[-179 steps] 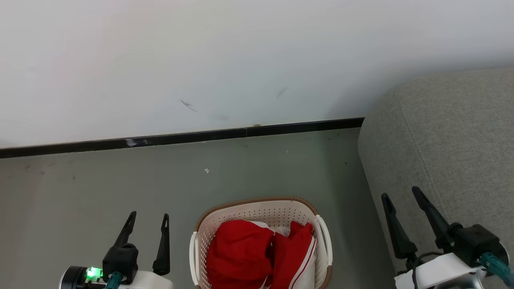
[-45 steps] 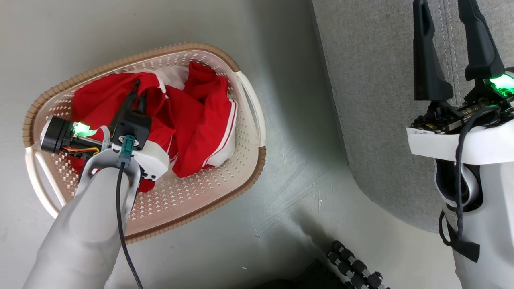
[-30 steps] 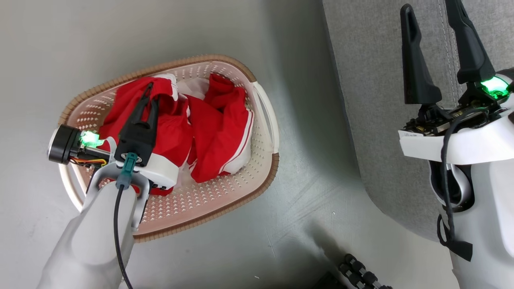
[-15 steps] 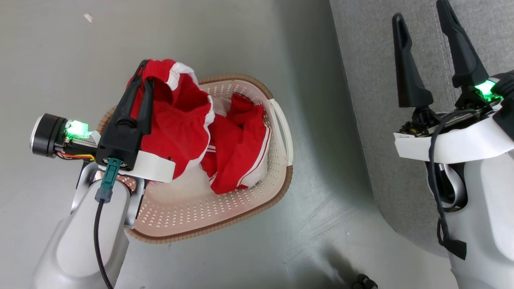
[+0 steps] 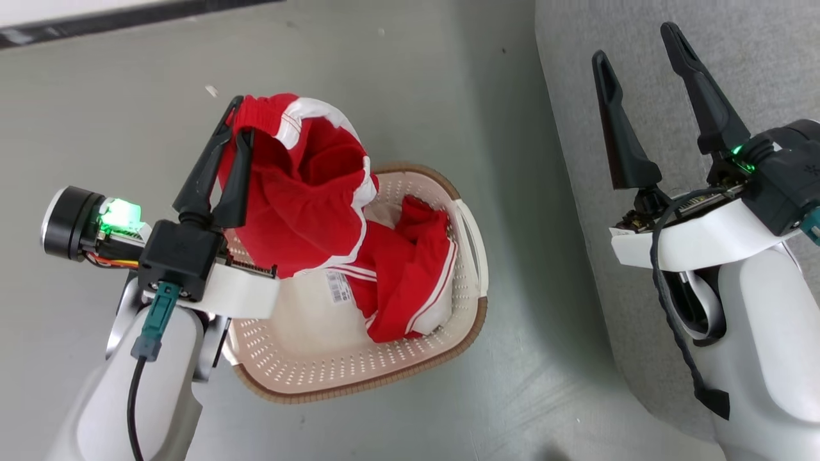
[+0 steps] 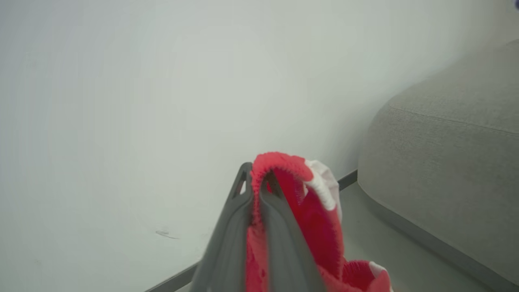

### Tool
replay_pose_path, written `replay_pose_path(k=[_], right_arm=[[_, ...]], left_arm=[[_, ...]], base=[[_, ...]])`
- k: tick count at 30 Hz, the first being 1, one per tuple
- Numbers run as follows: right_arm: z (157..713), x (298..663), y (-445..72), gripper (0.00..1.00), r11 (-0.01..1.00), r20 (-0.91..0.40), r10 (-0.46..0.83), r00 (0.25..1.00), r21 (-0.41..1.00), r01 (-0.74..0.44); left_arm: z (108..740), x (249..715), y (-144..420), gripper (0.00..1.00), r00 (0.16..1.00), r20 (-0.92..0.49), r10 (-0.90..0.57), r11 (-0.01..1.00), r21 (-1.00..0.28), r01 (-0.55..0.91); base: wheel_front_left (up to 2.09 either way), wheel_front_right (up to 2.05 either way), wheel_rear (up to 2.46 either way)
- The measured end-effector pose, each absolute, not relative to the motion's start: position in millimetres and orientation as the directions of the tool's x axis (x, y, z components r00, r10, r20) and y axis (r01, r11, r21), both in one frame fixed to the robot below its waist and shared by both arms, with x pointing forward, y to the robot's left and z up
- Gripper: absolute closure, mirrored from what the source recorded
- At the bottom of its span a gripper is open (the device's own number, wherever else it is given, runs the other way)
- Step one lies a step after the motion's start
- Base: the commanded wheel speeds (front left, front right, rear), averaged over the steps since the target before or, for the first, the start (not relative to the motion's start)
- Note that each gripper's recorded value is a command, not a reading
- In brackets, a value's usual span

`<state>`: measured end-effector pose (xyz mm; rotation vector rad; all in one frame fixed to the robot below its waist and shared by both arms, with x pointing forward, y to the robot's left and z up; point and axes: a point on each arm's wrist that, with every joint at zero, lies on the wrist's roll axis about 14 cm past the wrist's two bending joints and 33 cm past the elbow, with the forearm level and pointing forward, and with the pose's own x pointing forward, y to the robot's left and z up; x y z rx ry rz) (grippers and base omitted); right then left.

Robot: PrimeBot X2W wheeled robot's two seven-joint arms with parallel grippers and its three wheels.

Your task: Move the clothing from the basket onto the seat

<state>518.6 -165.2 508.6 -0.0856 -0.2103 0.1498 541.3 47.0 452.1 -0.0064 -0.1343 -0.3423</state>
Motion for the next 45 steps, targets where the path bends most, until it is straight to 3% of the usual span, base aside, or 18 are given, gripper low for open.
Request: replay_pose_path(k=[14,33,45], right_arm=[[527.8,486.7,-134.9,0.0,0.963,0.2,0.262,0.944,-0.119,-0.242],[530.3,423.7,-79.6,0.0,0.892,0.148,0.449,0.881,-0.128,-0.433],[517.6,369.9,-20.1,0.0,0.742,0.076,0.665,0.743,-0.182,-0.645]], left_arm=[[535.3,506.4,79.5,1.0,0.911,0.274,-0.309,0.951,0.096,0.293],[629.5,440.3,73.1,1.0,0.795,0.417,-0.44,0.897,0.234,0.374],[676.3,393.0,48.0,1.0,0.703,0.472,-0.532,0.846,0.289,0.447]], base=[[0.0,0.0,0.0],[0.0,0.0,0.0],[0.0,0.0,0.0]])
